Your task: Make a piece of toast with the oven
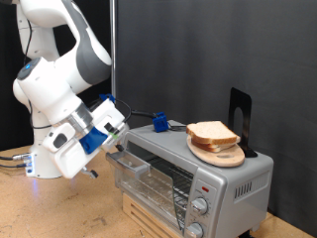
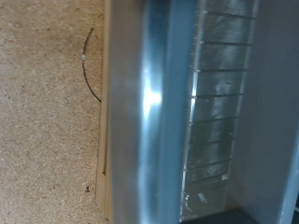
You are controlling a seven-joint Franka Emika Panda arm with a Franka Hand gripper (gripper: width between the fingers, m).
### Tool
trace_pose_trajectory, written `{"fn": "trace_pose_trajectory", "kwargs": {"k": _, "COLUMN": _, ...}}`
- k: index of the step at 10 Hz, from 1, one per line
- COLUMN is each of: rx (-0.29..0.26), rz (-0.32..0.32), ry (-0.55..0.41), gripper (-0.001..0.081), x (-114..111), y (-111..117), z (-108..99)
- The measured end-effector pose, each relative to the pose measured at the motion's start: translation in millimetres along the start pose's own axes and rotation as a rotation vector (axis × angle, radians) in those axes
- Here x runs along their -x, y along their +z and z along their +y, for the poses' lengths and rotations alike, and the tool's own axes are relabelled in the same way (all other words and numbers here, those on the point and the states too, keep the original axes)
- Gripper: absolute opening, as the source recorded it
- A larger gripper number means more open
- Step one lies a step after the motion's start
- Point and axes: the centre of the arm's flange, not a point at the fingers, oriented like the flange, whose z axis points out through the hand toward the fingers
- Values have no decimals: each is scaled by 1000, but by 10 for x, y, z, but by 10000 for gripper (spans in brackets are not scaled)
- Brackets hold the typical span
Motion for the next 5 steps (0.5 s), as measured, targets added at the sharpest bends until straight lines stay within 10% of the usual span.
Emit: {"fn": "trace_pose_trajectory", "kwargs": {"k": 5, "rx": 110, "rz": 22, "ry": 94, "gripper": 803, "x": -16, "y": -18, "z": 14}}
